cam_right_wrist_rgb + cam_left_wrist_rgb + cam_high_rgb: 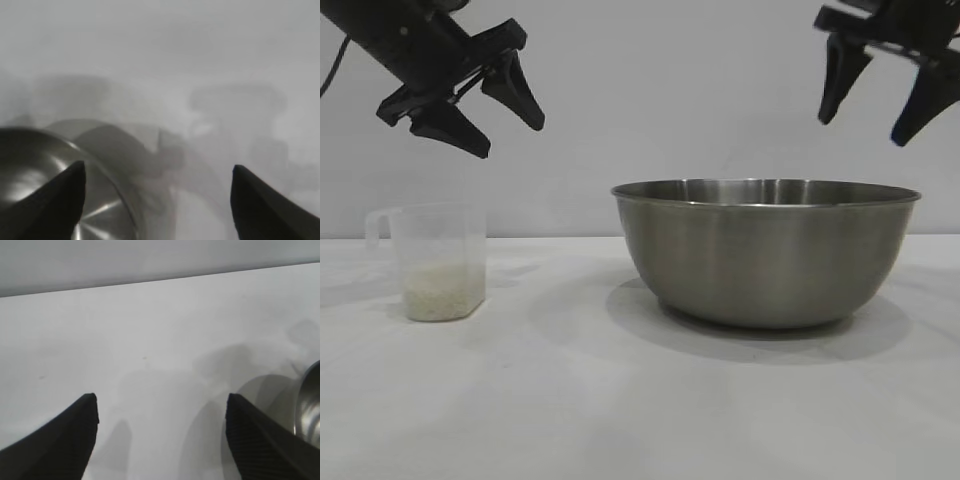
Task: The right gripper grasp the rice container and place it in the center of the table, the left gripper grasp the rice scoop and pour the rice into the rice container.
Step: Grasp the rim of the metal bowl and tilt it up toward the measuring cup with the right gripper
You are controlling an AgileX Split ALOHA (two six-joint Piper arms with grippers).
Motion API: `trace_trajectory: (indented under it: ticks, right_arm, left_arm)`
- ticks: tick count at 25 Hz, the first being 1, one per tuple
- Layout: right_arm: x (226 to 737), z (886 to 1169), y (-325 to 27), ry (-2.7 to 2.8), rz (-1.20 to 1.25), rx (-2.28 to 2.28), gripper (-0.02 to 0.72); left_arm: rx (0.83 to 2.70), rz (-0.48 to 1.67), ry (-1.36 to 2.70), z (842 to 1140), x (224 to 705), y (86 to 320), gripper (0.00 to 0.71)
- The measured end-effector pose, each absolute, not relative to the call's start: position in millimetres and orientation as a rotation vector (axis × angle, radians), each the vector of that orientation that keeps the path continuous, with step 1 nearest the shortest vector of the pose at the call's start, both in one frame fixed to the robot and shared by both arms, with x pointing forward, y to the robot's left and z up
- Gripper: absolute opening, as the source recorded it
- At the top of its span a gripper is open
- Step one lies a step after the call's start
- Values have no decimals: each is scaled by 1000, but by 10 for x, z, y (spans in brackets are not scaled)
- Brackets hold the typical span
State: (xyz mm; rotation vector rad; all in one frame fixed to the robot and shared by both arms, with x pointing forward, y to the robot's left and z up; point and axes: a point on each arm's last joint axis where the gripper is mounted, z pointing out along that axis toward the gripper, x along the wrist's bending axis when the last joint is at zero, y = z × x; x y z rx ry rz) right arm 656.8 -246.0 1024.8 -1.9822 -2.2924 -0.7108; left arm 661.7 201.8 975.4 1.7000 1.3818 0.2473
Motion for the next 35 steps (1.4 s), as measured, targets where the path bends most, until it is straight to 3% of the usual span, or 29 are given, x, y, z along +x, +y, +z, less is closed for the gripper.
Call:
trace_trajectory:
  ticks: [7, 8, 11, 26, 28, 29, 35]
  right_arm:
    - [6414, 10273, -2444, -2267, -562, -1876, 537]
    - [6413, 10273, -2444, -2268, -561, -1874, 496]
    - [6430, 10206, -2441, -2257, -541, -1868, 491]
    - [6609, 9375, -2382, -2083, -394, -1831, 491]
    - [6617, 9290, -2372, -2072, -376, -1826, 427]
    - [6618, 9260, -2356, -2074, -369, -1821, 439]
    - [6603, 9101, -2207, -2079, -326, -1775, 143]
  left_arm:
    - [1704, 243, 1382, 9737, 6619, 2017, 505]
    - [1704, 243, 1382, 9737, 6619, 2017, 505]
    - [1704, 243, 1382, 9737, 6619, 2017, 505]
    - [1704, 243, 1382, 9737, 6619, 2017, 505]
    - [1704, 243, 1382, 9737, 6619, 2017, 505]
    - [1704, 243, 1382, 9737, 6619, 2017, 505]
    - [1704, 241, 1381, 9737, 6618, 2015, 505]
